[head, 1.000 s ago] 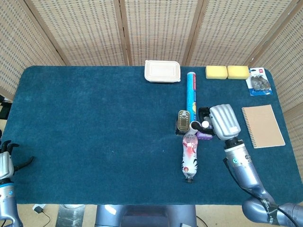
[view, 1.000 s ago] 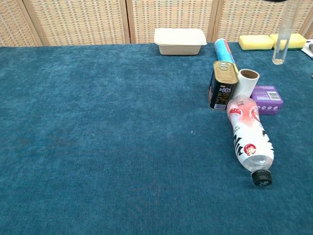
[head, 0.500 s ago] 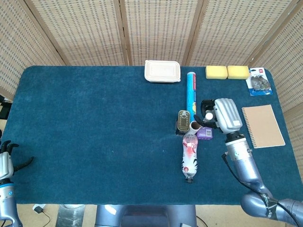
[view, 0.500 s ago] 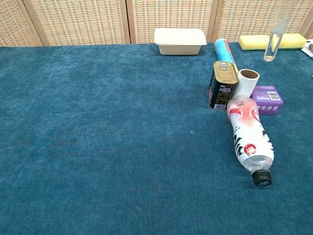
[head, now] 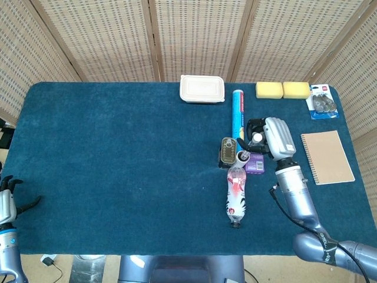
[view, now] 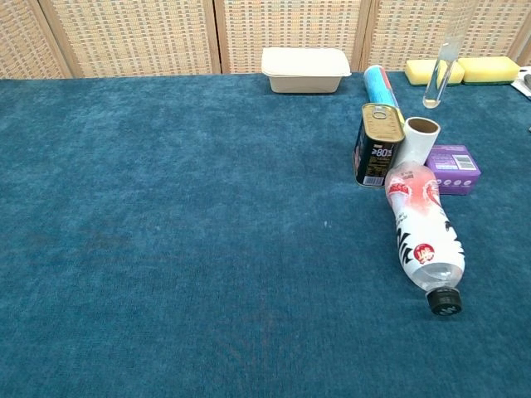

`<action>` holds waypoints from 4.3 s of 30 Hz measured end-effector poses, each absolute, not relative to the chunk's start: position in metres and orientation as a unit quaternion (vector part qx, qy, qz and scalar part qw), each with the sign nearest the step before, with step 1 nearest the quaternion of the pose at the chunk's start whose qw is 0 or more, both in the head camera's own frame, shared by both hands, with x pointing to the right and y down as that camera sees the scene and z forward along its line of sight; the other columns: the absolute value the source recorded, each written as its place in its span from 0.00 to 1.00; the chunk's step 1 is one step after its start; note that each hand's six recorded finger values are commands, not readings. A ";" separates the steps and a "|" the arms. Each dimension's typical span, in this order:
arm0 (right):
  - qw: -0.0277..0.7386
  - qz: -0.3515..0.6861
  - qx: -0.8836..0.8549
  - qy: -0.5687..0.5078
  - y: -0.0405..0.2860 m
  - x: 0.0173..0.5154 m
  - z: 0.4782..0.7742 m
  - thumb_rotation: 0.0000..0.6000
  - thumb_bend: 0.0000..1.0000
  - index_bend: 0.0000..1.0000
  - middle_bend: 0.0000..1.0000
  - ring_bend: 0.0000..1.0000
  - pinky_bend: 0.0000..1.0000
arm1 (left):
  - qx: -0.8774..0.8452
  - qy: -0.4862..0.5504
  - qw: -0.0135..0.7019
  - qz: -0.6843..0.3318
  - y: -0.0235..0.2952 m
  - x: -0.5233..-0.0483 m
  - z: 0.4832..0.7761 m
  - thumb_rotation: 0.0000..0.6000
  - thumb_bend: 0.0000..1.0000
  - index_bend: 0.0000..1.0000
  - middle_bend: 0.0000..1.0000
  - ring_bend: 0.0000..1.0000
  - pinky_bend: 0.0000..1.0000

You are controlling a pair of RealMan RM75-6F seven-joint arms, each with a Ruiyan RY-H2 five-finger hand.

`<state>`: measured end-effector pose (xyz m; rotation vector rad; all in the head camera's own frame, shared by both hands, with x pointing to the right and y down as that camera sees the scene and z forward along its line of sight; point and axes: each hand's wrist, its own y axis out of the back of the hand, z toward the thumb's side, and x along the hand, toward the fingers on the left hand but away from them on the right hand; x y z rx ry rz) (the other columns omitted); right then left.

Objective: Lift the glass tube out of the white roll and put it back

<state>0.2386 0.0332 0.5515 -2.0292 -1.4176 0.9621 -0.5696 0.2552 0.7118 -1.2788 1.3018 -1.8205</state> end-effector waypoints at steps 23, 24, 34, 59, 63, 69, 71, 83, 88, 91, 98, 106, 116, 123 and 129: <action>0.233 0.342 -0.754 -0.510 0.028 0.234 0.582 1.00 0.32 0.81 1.00 1.00 0.98 | -0.464 0.492 0.274 -0.684 0.261 -0.574 0.709 0.65 0.03 0.32 0.18 0.08 0.20; 0.233 0.343 -0.755 -0.509 0.028 0.235 0.584 1.00 0.32 0.81 1.00 1.00 0.98 | -0.464 0.492 0.274 -0.684 0.261 -0.574 0.709 0.65 0.03 0.32 0.18 0.08 0.20; 0.232 0.353 -0.754 -0.503 0.026 0.244 0.597 1.00 0.32 0.81 1.00 1.00 0.98 | -0.464 0.491 0.274 -0.684 0.261 -0.574 0.709 0.66 0.03 0.32 0.18 0.08 0.20; 0.225 0.360 -0.753 -0.503 0.032 0.253 0.619 1.00 0.31 0.81 1.00 1.00 0.97 | -0.464 0.490 0.275 -0.685 0.261 -0.574 0.710 0.65 0.03 0.32 0.18 0.08 0.20; 0.225 0.358 -0.756 -0.500 0.035 0.249 0.625 1.00 0.31 0.81 1.00 1.00 0.96 | -0.464 0.490 0.275 -0.684 0.261 -0.574 0.710 0.65 0.03 0.32 0.18 0.08 0.20; 0.224 0.361 -0.756 -0.498 0.038 0.249 0.632 1.00 0.31 0.81 1.00 1.00 0.96 | -0.465 0.490 0.274 -0.684 0.261 -0.574 0.710 0.66 0.03 0.32 0.18 0.08 0.20; 0.223 0.362 -0.756 -0.498 0.039 0.249 0.634 1.00 0.31 0.81 1.00 1.00 0.96 | -0.465 0.490 0.274 -0.685 0.261 -0.574 0.710 0.66 0.03 0.32 0.18 0.08 0.20; 0.223 0.374 -0.758 -0.485 0.046 0.249 0.650 1.00 0.30 0.81 1.00 1.00 0.93 | -0.465 0.490 0.275 -0.685 0.261 -0.574 0.710 0.65 0.03 0.32 0.18 0.08 0.20; 0.222 0.375 -0.758 -0.485 0.047 0.250 0.655 1.00 0.29 0.81 0.99 1.00 0.91 | -0.465 0.490 0.275 -0.685 0.262 -0.574 0.710 0.65 0.03 0.32 0.18 0.08 0.20; 0.220 0.372 -0.758 -0.489 0.047 0.250 0.656 1.00 0.29 0.81 0.98 1.00 0.91 | -0.465 0.490 0.275 -0.684 0.261 -0.574 0.710 0.66 0.03 0.32 0.18 0.08 0.20; 0.214 0.366 -0.757 -0.497 0.047 0.248 0.660 1.00 0.29 0.81 0.98 0.99 0.90 | -0.465 0.490 0.275 -0.685 0.262 -0.574 0.710 0.65 0.03 0.32 0.18 0.08 0.20; 0.218 0.377 -0.758 -0.487 0.050 0.248 0.668 1.00 0.28 0.80 0.97 0.98 0.88 | -0.465 0.489 0.275 -0.685 0.262 -0.574 0.710 0.66 0.03 0.32 0.18 0.08 0.20; 0.218 0.385 -0.756 -0.483 0.052 0.251 0.674 1.00 0.27 0.75 0.93 0.92 0.82 | -0.465 0.490 0.274 -0.684 0.262 -0.573 0.710 0.66 0.03 0.32 0.18 0.08 0.20; 0.210 0.383 -0.758 -0.484 0.054 0.252 0.676 1.00 0.26 0.71 0.78 0.79 0.73 | -0.465 0.490 0.275 -0.685 0.262 -0.573 0.710 0.65 0.03 0.32 0.18 0.08 0.20; 0.206 0.383 -0.761 -0.481 0.055 0.255 0.679 1.00 0.26 0.65 0.66 0.66 0.65 | -0.465 0.489 0.275 -0.685 0.261 -0.574 0.710 0.66 0.03 0.32 0.18 0.08 0.20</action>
